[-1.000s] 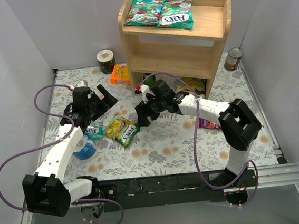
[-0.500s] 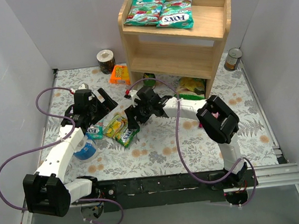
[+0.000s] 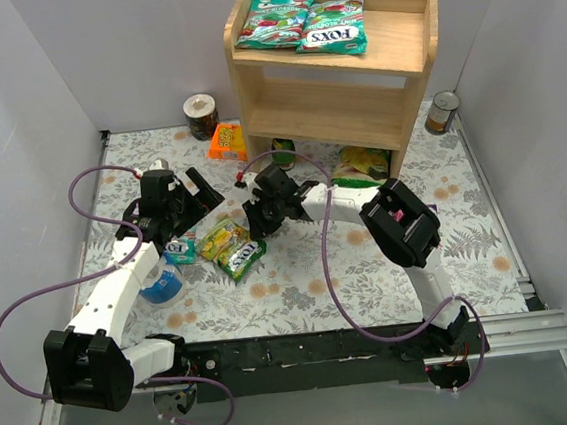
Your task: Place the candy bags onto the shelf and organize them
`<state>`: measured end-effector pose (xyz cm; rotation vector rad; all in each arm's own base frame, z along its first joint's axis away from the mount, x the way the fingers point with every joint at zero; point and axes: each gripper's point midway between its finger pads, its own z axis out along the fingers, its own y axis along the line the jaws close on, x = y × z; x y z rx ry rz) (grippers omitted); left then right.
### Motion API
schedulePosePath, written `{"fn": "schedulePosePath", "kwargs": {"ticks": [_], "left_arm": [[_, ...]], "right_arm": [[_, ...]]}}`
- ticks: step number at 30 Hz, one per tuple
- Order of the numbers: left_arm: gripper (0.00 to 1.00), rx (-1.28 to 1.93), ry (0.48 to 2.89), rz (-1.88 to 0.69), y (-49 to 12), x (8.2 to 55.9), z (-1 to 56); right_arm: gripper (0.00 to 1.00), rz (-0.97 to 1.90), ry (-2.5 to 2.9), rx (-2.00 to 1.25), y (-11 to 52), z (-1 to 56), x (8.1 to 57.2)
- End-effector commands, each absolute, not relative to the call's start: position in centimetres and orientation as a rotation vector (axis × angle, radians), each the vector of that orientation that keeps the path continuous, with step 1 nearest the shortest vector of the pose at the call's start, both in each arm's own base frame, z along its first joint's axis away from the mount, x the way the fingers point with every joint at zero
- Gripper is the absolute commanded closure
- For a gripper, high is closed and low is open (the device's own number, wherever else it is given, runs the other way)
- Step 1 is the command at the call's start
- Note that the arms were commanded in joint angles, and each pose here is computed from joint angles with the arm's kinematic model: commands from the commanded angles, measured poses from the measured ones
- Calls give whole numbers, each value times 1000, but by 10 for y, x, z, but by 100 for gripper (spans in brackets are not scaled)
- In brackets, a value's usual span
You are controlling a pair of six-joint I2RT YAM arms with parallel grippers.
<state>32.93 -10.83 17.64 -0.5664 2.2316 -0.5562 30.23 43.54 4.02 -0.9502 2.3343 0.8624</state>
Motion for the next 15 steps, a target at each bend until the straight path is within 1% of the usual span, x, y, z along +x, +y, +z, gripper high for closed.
{"fn": "schedulePosePath", "kwargs": {"ticks": [1, 3, 7, 10, 15], "left_arm": [[2, -547, 2233, -580, -112, 327, 179], [2, -549, 2240, -594, -115, 328, 177], [2, -559, 2247, -616, -118, 328, 175], [2, -558, 2260, -633, -121, 327, 172], [2, -558, 2306, -670, -127, 320, 160]], "right_arm": [[89, 923, 2362, -975, 420, 50, 276], [99, 951, 2385, -973, 413, 45, 264], [99, 980, 2401, -964, 408, 49, 255], [99, 899, 2416, -905, 395, 52, 262], [99, 741, 2451, -707, 358, 57, 280]]}}
